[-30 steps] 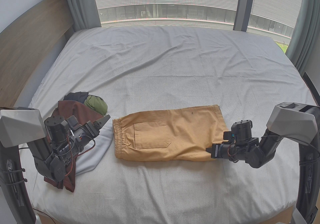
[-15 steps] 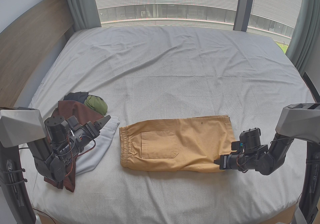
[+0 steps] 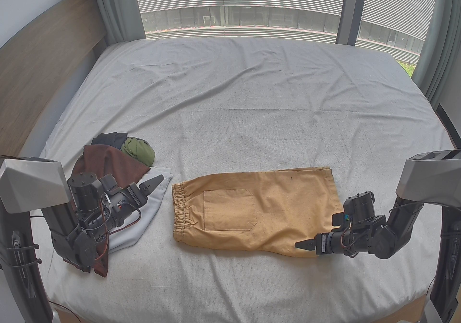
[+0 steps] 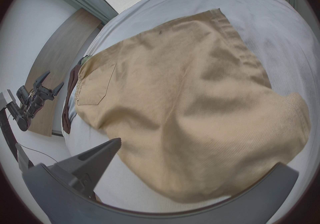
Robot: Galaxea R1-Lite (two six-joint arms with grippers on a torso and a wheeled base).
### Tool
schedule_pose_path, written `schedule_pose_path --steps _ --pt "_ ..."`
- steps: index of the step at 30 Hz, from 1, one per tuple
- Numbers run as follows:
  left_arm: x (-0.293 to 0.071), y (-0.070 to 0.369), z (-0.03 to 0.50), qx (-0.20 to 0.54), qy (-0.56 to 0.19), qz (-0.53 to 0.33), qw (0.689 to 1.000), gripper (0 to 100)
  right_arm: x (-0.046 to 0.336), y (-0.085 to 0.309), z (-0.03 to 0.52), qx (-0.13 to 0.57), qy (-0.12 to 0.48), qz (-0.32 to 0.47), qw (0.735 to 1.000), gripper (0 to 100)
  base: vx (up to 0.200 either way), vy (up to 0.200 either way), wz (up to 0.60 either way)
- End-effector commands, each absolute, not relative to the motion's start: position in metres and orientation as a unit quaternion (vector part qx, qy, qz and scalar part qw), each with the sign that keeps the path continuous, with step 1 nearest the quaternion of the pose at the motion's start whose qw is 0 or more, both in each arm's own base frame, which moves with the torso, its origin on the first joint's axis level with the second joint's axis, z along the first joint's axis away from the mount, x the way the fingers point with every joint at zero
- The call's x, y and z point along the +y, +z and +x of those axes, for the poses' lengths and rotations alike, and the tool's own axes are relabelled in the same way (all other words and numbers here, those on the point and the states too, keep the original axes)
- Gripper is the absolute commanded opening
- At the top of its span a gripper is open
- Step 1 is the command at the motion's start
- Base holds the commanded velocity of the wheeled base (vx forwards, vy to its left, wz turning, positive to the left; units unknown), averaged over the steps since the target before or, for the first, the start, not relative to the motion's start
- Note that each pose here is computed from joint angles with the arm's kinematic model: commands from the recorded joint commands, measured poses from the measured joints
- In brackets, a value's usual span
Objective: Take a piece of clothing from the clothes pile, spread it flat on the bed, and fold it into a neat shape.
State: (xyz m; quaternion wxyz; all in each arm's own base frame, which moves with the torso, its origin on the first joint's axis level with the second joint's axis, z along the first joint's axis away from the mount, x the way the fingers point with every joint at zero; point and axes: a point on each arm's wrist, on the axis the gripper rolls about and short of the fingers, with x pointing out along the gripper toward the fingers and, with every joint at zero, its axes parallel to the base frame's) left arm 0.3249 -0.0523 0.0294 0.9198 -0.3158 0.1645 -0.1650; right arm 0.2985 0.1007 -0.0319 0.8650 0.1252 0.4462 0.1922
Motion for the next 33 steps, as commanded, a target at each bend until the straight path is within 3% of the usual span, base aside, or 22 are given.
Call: schedule_pose_path --steps 1,7,9,20,33 --pt "-0.061 0.019 0.315 0.195 -0.171 -0.314 0.913 100 0.102 -0.029 0.278 0.473 0.199 0.117 0.850 100 0.000 0.000 0.00" --pt "-0.064 0.006 0.315 0.211 -0.174 -0.289 0.917 100 0.110 -0.022 0.252 0.494 0.232 0.111 0.830 100 0.000 0.000 0.00" --pt "-0.065 -0.004 0.315 0.225 -0.172 -0.283 0.916 100 0.118 -0.014 0.239 0.489 0.271 0.114 0.821 100 0.000 0.000 0.00" --pt "-0.077 -0.032 0.316 0.262 -0.170 -0.279 0.908 100 0.142 0.000 0.228 0.384 0.350 0.103 0.848 100 0.000 0.000 0.00" --pt "-0.082 -0.047 0.318 0.278 -0.172 -0.279 0.903 100 0.153 0.025 0.253 0.279 0.380 0.117 0.874 100 0.000 0.000 0.00"
